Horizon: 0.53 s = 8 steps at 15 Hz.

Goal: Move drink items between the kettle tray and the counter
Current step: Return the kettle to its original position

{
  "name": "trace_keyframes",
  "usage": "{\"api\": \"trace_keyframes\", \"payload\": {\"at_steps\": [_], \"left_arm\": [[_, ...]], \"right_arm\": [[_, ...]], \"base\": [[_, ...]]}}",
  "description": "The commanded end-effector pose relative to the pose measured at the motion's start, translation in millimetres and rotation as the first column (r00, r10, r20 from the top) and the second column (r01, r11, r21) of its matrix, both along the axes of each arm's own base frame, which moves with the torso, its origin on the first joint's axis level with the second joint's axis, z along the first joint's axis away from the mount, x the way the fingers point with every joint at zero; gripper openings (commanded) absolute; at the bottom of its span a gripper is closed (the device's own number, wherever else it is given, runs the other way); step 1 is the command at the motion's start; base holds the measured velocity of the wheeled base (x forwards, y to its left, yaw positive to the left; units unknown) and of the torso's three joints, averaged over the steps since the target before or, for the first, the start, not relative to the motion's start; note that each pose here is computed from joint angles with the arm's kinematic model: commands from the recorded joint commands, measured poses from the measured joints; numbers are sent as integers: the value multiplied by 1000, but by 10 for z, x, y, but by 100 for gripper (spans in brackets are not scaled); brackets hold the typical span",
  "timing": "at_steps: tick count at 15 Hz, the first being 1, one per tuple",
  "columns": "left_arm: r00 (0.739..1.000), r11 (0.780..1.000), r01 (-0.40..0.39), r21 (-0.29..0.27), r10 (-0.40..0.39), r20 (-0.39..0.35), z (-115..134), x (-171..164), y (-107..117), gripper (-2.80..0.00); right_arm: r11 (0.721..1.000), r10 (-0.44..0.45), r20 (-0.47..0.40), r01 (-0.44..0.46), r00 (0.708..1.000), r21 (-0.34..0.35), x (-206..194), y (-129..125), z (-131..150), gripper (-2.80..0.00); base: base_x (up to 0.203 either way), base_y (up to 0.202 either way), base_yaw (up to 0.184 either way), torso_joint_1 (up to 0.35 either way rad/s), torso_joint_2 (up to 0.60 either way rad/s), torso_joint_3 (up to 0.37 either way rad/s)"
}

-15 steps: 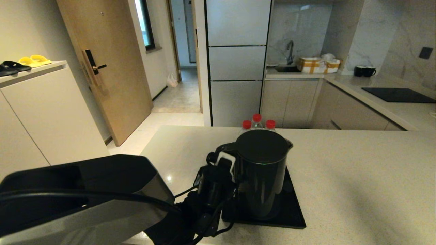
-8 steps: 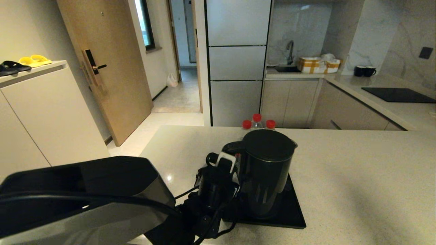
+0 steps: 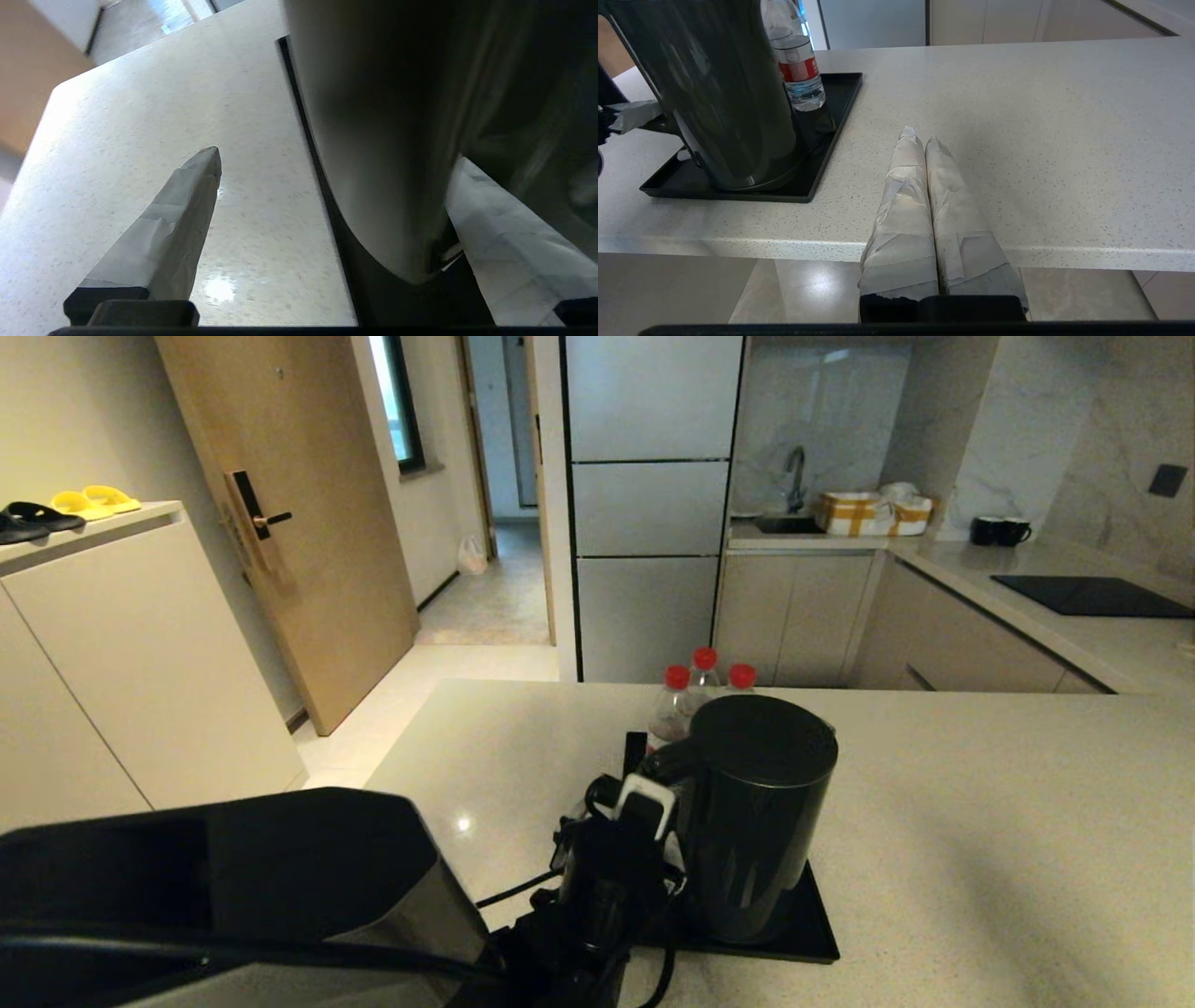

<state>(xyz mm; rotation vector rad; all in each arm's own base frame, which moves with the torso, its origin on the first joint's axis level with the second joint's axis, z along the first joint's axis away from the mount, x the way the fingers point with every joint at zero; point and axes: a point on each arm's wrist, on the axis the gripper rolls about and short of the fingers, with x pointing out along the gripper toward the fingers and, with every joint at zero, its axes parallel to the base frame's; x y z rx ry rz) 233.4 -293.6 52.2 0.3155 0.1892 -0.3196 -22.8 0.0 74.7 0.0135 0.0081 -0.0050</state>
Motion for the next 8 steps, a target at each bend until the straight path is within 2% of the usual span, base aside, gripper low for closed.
{"api": "trace_keyframes", "payload": {"at_steps": [1, 3, 5, 8], "left_arm": [[1000, 1000, -12, -14, 12, 19, 76, -19, 10, 0], [998, 998, -62, 4, 62, 25, 17, 37, -26, 0], [988, 987, -152, 59, 150, 38, -157, 150, -43, 0], [982, 978, -189, 89, 186, 44, -181, 247, 23, 0]], "right_arm": [[1000, 0, 0, 0, 1000, 0, 0, 0, 0, -280], [1000, 1, -1, -1, 1000, 0, 1, 0, 0, -280], [1000, 0, 0, 0, 1000, 0, 0, 0, 0, -280], [1000, 0, -1, 0, 1000, 0, 0, 0, 0, -280]], "base": [[0, 0, 0, 0, 0, 0], [0, 0, 0, 0, 0, 0], [0, 0, 0, 0, 0, 0], [0, 0, 0, 0, 0, 0]]}}
